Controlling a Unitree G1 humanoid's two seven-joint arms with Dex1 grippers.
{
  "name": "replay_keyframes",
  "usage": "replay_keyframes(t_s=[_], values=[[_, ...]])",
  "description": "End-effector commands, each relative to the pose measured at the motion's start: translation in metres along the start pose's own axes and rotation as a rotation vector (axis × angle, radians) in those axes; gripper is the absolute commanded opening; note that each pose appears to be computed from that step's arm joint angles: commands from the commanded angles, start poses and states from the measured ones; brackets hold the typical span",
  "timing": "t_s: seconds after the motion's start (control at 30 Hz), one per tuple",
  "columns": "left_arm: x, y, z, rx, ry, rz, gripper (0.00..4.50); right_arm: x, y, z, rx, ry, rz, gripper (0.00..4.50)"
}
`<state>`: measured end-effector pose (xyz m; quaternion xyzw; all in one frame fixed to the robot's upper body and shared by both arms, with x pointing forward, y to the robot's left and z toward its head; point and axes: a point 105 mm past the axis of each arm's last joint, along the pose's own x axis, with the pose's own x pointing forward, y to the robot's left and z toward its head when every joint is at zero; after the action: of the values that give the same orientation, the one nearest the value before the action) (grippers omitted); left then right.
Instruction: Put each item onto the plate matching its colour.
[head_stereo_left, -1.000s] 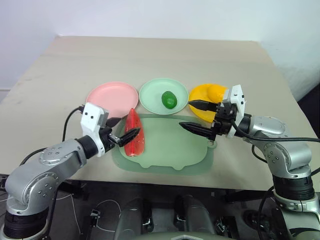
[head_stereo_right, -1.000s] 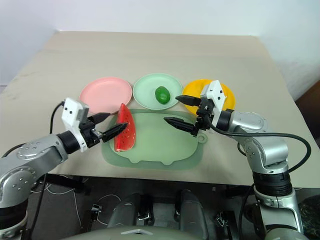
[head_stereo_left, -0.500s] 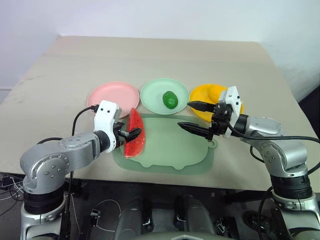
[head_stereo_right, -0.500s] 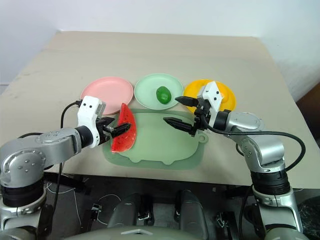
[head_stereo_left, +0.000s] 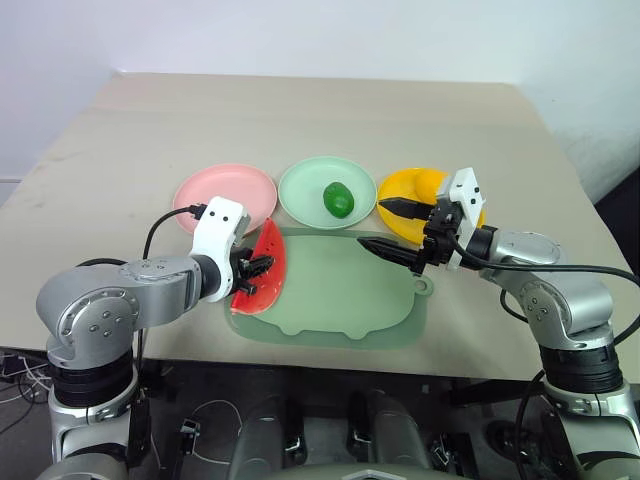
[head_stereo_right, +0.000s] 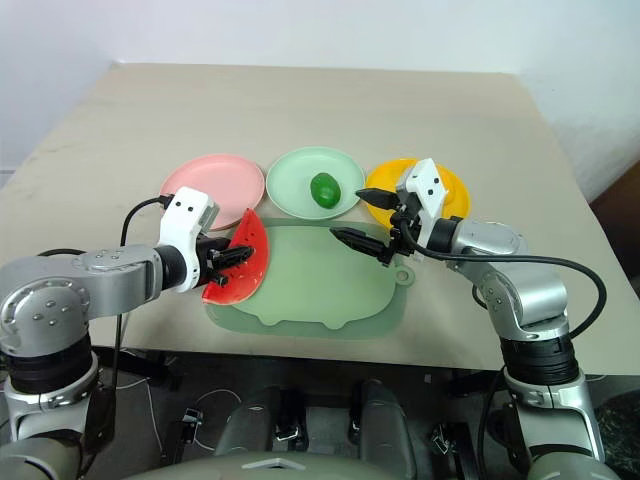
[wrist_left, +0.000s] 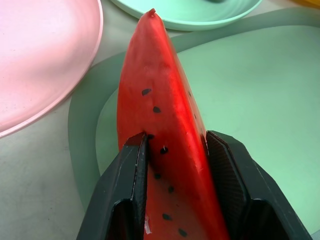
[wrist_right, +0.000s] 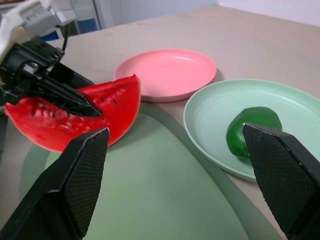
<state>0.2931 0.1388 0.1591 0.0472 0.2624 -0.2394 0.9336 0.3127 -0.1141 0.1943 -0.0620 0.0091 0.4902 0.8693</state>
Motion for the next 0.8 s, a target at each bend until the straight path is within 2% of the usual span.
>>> replay_keyframes(t_s=[0.03, 0.13, 0.2, 0.27, 0.47, 0.57, 0.8], values=[[-0.023, 0.015, 0.033, 0.067, -0.099, 0.048, 1.48, -0.001, 0.005, 0.014, -0.043, -0.035, 0.018, 4.5], [-0.042, 0.032, 0.068, 0.053, -0.213, 0.097, 1.48, 0.0, 0.009, 0.013, -0.048, -0.035, 0.029, 4.5], [-0.048, 0.046, 0.081, 0.002, -0.262, 0.137, 1.48, 0.003, 0.011, 0.013, -0.045, -0.038, 0.035, 4.5], [-0.045, 0.062, 0.085, -0.012, -0.264, 0.199, 1.48, 0.006, 0.013, 0.012, -0.039, -0.042, 0.041, 4.5], [-0.008, 0.09, 0.082, -0.061, -0.237, 0.21, 1.48, 0.013, 0.016, 0.013, -0.033, -0.049, 0.052, 4.5], [0.01, 0.105, 0.091, -0.068, -0.278, 0.236, 1.48, 0.014, 0.015, 0.014, -0.034, -0.05, 0.047, 4.5], [0.05, 0.127, 0.089, -0.048, -0.246, 0.267, 1.48, 0.015, 0.013, 0.015, -0.036, -0.045, 0.03, 4.5]])
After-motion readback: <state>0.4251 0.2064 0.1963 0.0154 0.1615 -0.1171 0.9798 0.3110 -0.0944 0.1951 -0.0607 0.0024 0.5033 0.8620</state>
